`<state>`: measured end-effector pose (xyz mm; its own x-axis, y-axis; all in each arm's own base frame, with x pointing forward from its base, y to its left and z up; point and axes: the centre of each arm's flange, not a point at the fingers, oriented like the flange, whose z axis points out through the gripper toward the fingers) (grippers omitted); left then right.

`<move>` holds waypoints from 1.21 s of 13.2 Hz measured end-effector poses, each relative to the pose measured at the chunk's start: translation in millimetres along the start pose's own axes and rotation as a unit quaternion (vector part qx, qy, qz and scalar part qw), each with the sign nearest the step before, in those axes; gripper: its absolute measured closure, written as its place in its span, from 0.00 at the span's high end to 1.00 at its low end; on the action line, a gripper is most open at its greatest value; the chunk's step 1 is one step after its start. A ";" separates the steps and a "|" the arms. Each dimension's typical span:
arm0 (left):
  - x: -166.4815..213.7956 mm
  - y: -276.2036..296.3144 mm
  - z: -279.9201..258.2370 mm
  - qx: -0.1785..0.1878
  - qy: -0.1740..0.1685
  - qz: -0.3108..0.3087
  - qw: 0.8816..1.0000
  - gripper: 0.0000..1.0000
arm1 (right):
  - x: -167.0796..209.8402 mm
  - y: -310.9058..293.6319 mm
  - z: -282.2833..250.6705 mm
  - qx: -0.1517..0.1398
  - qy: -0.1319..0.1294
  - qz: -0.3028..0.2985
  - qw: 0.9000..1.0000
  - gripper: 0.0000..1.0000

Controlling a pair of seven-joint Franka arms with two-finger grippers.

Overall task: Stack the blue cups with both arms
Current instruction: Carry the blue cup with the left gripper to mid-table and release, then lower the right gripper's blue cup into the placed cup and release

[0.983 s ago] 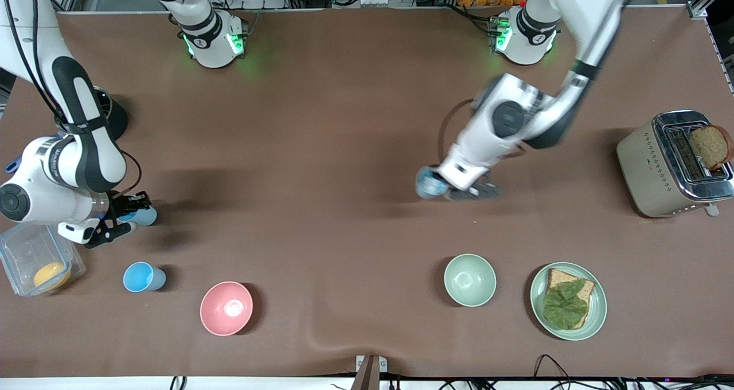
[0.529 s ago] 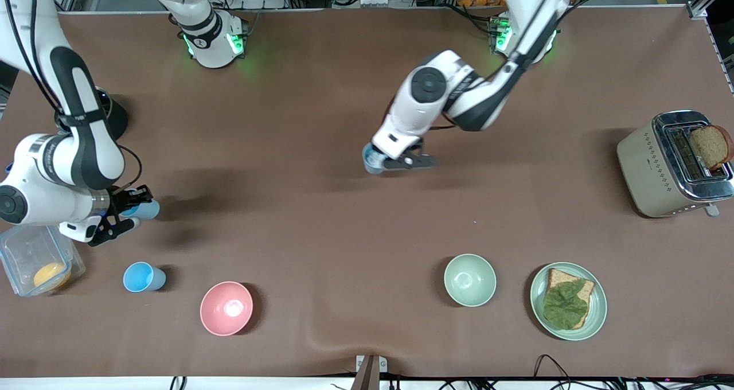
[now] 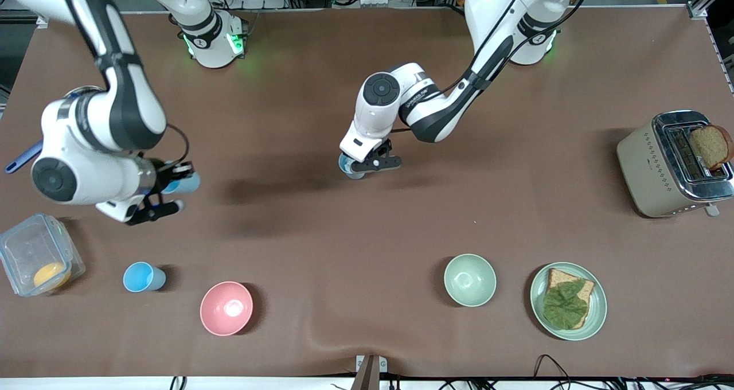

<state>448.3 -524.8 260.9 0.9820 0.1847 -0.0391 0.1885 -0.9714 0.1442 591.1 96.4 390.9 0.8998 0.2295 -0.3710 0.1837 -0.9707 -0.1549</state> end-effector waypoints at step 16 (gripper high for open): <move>170.6 -272.2 -382.3 0.089 0.128 -0.055 0.986 1.00 | 21.2 -366.6 95.7 -0.033 0.046 0.194 0.979 0.05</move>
<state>568.8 -171.9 593.0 0.9309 0.2992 0.2095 0.3109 -0.9501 -0.0243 505.0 464.0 352.2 0.9380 -0.1616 -0.3067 -0.1565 -0.9868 0.0412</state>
